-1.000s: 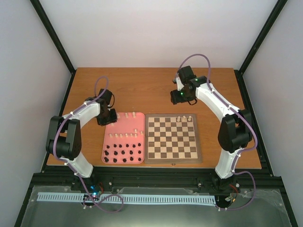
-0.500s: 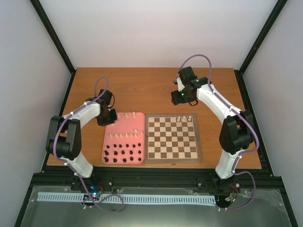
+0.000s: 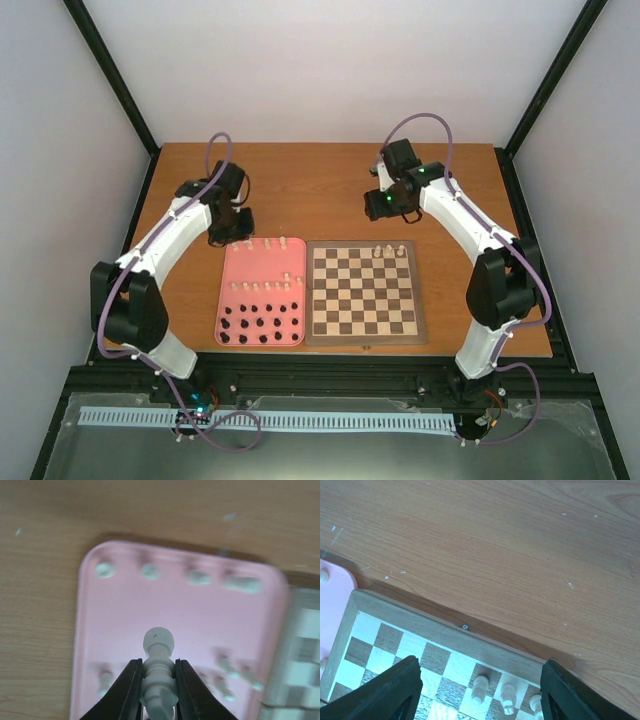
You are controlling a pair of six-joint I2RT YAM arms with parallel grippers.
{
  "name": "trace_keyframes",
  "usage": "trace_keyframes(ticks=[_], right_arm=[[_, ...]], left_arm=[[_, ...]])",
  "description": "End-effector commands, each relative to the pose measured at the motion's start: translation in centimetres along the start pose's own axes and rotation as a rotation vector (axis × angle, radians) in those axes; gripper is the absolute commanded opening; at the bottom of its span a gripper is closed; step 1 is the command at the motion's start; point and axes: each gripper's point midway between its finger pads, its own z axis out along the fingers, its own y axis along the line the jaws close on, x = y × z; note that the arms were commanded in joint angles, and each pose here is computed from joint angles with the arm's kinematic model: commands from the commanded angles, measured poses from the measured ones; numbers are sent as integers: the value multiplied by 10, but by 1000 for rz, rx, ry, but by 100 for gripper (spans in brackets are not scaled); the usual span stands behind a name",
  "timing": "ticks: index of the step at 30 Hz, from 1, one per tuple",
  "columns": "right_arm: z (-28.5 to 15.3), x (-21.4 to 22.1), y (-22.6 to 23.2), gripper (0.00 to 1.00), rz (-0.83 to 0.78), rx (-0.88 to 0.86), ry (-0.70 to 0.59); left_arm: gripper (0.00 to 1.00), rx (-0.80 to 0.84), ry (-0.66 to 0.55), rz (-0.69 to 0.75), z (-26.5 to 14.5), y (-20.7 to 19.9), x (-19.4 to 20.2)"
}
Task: Set up the chess pieces on the board
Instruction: Pick up the chess piece from the storage box, then place the chess piece on the chessboard.
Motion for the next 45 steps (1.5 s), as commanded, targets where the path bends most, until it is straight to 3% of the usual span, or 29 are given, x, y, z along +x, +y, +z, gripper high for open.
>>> trace_keyframes(ticks=[1,10,16,19,20,26,45], right_arm=[[-17,-5,-19,65,42,17,-27],[-28,-3,-66,66,156,114,-48],[-31,16,-104,79,261,180,-28],[-33,26,-120,98,306,194,-28],[-34,29,-123,100,319,193,-32],[-38,37,-135,100,361,202,-44],[-36,41,-142,100,385,188,-44]], left_arm=[[1,94,-20,110,-57,-47,8],[1,224,33,340,-49,-179,33],[1,275,85,461,-27,-256,51],[1,295,118,491,-15,-281,61],[1,299,123,497,-12,-287,62],[1,298,164,526,9,-307,73],[1,240,198,539,49,-308,81]])
